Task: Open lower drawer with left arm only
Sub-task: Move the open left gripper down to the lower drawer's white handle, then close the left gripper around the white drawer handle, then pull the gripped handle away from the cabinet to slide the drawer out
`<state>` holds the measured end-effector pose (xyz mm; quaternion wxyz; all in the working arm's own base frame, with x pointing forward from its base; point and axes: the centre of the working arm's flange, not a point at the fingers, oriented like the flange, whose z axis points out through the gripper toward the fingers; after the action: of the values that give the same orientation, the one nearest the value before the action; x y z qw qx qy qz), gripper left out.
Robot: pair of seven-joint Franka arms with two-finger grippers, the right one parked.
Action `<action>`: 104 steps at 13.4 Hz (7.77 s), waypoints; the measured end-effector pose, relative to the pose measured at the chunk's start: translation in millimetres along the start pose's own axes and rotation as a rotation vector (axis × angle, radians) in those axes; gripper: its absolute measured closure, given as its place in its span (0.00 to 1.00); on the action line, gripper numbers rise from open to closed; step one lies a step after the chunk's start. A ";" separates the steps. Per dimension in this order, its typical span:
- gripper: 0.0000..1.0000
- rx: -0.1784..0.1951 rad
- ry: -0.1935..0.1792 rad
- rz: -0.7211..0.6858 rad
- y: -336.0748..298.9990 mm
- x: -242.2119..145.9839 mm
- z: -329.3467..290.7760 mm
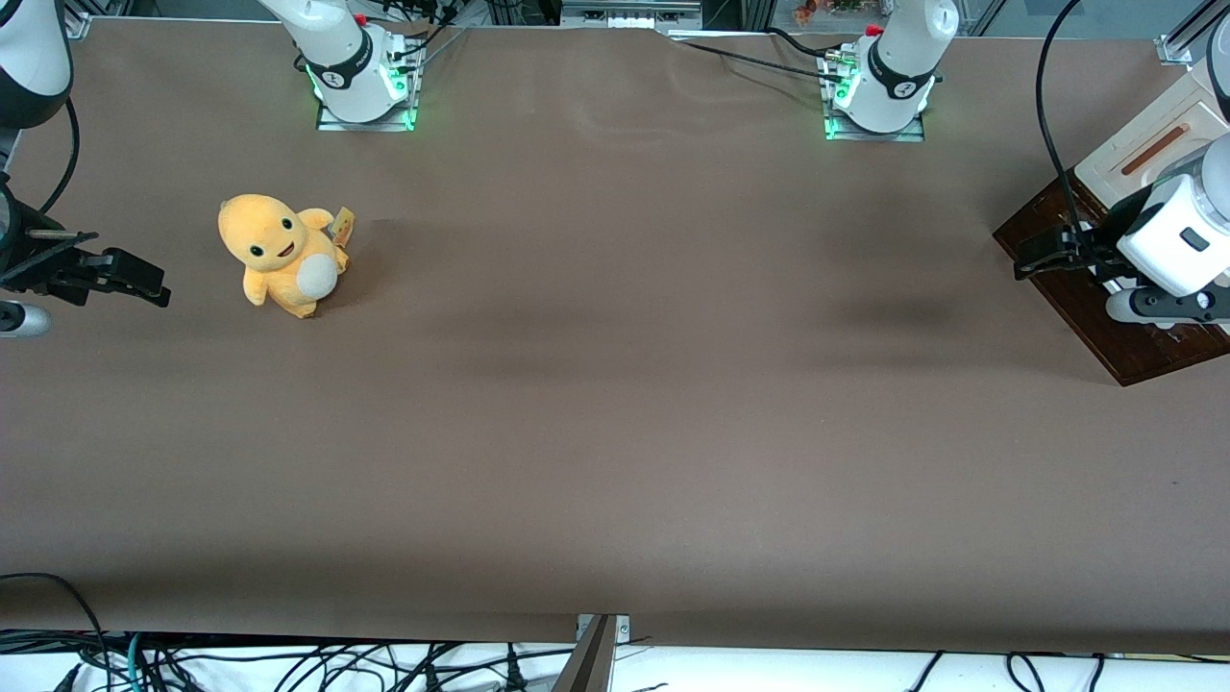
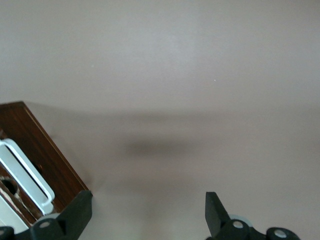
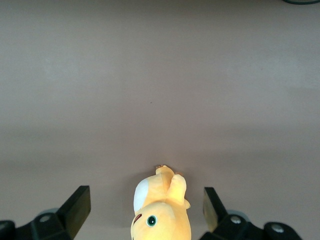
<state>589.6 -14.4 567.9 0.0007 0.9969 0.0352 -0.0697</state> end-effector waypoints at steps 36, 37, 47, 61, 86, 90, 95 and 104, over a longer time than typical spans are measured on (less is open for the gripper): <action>0.00 1.314 -0.417 -0.557 -132.8 53.1 394.4; 0.00 1.326 -0.414 -0.554 -136.5 52.8 396.4; 0.51 1.375 -0.387 -0.583 -155.4 48.6 415.6; 0.90 1.414 -0.371 -0.580 -153.0 49.7 412.3; 0.90 1.403 -0.304 -0.516 -96.8 74.2 406.7; 0.90 1.399 -0.304 -0.516 -94.4 75.9 405.9; 0.90 1.397 -0.306 -0.516 -94.5 76.3 405.8; 0.89 1.343 -0.289 -0.527 -76.7 87.1 396.6</action>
<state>615.1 65.7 163.4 -0.6223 0.7219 0.2227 -0.2050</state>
